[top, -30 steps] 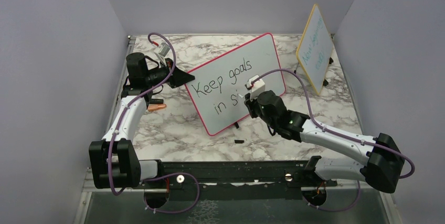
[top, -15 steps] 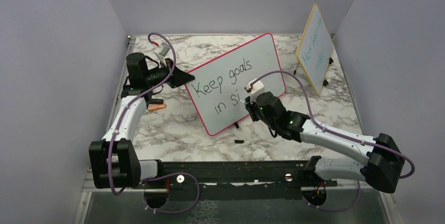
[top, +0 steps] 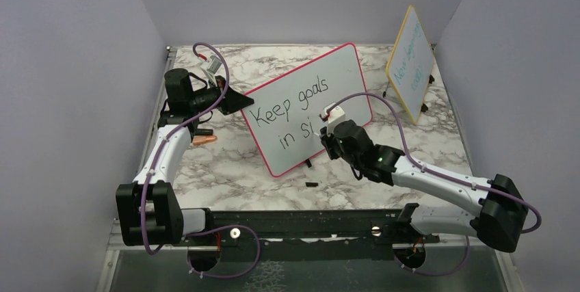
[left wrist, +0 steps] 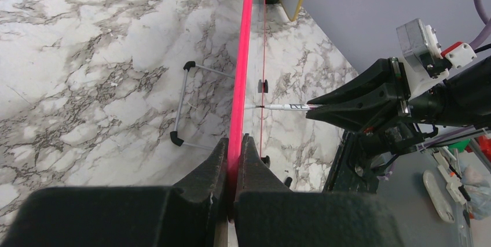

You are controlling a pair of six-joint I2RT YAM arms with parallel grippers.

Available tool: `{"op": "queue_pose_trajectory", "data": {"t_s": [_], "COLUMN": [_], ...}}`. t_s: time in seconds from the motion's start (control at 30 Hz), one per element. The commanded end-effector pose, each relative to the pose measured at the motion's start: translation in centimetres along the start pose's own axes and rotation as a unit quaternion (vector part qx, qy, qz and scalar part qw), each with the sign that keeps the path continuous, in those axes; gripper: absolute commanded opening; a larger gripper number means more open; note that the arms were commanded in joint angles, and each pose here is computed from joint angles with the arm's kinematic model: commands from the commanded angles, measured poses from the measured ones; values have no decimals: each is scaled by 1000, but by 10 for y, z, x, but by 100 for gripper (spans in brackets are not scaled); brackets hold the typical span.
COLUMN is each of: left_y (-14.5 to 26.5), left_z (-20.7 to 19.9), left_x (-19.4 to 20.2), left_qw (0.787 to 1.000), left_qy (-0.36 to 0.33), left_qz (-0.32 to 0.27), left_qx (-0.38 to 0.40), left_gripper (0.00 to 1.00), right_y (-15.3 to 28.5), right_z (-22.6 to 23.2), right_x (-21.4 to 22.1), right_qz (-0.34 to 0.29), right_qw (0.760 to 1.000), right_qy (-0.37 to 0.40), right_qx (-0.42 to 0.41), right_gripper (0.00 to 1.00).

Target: Write a sentence on the whiteboard

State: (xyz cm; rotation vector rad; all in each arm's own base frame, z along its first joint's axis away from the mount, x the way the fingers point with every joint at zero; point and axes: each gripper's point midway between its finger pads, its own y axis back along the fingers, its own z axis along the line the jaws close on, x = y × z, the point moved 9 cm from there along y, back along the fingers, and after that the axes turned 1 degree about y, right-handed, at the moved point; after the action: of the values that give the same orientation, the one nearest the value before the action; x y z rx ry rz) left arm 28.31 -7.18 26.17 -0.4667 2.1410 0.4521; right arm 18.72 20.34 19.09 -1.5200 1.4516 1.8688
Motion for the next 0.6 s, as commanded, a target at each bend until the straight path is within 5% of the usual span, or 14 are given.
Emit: {"op": "queue_pose_trajectory", "data": {"t_s": [0.0, 0.57], "left_y": [-6, -6], "left_z": [16, 17], "left_x": [20, 20], "left_qw": [999, 998], "left_qy": [16, 18], "left_qz": [26, 28], "left_qx": [-45, -44], "left_gripper": [0, 0], "right_y": [7, 6], "right_z": [-4, -16], "right_x": [-7, -10], "right_qz": [-26, -63], "right_qw": [1000, 996], "right_qy": [-10, -18], "right_qx": [3, 54], "right_gripper": [0, 0]}}
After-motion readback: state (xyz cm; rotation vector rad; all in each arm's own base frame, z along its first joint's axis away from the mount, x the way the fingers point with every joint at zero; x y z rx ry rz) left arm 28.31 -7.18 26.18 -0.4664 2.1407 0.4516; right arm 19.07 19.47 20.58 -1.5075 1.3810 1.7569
